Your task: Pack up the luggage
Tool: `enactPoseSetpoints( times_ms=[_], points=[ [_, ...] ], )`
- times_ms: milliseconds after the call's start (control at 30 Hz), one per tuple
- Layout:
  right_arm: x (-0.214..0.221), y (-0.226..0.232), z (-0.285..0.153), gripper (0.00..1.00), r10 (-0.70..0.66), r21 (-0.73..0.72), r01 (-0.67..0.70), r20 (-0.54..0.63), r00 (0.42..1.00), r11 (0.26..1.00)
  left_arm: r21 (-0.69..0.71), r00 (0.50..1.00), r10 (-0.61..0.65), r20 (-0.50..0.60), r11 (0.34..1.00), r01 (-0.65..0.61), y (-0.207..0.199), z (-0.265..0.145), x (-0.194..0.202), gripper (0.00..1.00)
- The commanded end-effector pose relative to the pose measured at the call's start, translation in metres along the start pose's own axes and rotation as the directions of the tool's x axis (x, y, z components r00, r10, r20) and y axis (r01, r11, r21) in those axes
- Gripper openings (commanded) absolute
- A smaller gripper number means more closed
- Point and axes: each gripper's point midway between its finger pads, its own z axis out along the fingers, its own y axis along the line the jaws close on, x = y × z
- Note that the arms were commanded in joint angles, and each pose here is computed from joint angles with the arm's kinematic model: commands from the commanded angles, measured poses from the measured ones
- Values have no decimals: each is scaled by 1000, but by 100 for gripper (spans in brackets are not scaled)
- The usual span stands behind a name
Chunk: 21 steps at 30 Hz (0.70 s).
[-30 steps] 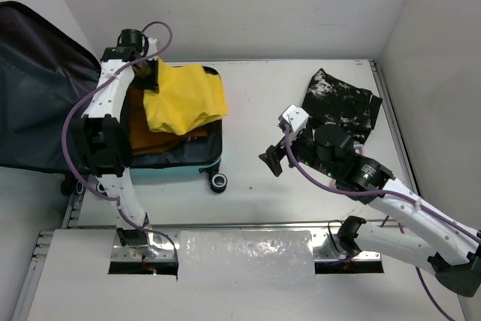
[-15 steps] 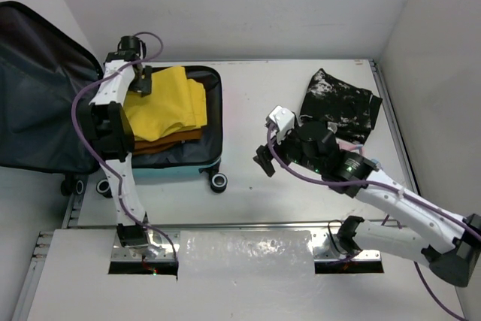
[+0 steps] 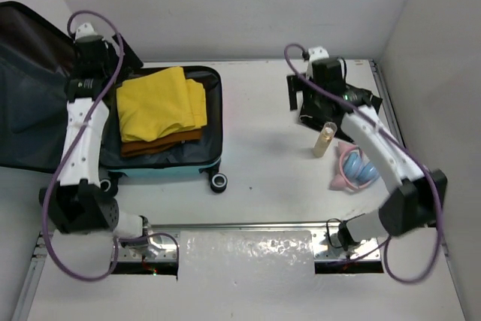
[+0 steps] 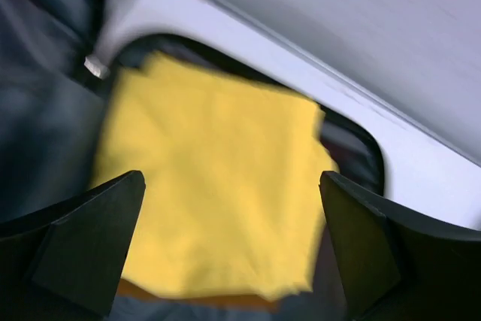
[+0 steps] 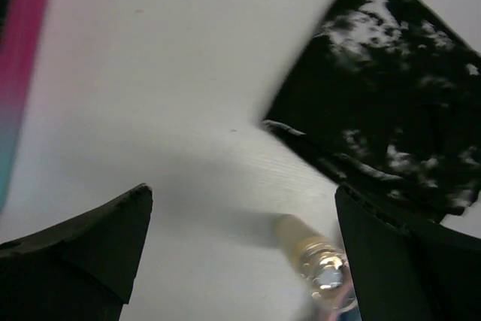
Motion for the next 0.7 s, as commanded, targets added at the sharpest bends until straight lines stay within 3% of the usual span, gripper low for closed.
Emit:
enactPoseSetpoints(
  times_ms=[0, 33, 100, 200, 233, 267, 333, 433, 533, 667],
  points=[
    [-20, -41, 35, 99, -40, 130, 50, -79, 996, 990, 232, 972, -198, -130, 947, 224, -38, -28, 36, 100],
    [-22, -48, 44, 99, -53, 145, 66, -95, 994, 987, 237, 966, -215, -142, 940, 244, -30, -30, 59, 100],
    [-24, -65, 73, 99, -100, 144, 120, -141, 985, 982, 294, 959, -275, -67, 913, 283, -24, -65, 53, 100],
    [-14, -92, 106, 99, -82, 201, 145, -292, 953, 969, 351, 976, -206, -74, 910, 219, -20, -86, 76, 100],
    [-51, -106, 107, 99, -50, 284, 120, -241, 969, 951, 343, 982, -169, -87, 920, 188, -16, -86, 85, 100],
    [-17, -106, 133, 99, -11, 293, 123, -359, 933, 948, 356, 986, -135, -93, 921, 160, -16, -87, 91, 100],
    [-26, -109, 150, 99, 39, 344, 85, -340, 940, 935, 327, 989, -92, -116, 937, 125, -7, -83, 105, 100],
    [5, -108, 182, 99, 101, 390, 47, -351, 931, 920, 360, 987, -43, -154, 928, 97, -10, -81, 119, 100],
    [31, -112, 193, 99, 105, 427, 85, -403, 909, 900, 448, 987, -48, -151, 887, 111, -25, -90, 121, 100],
    [56, -114, 205, 96, 87, 419, 154, -501, 861, 895, 439, 989, -37, -146, 893, 98, -21, -91, 122, 100]
  ],
)
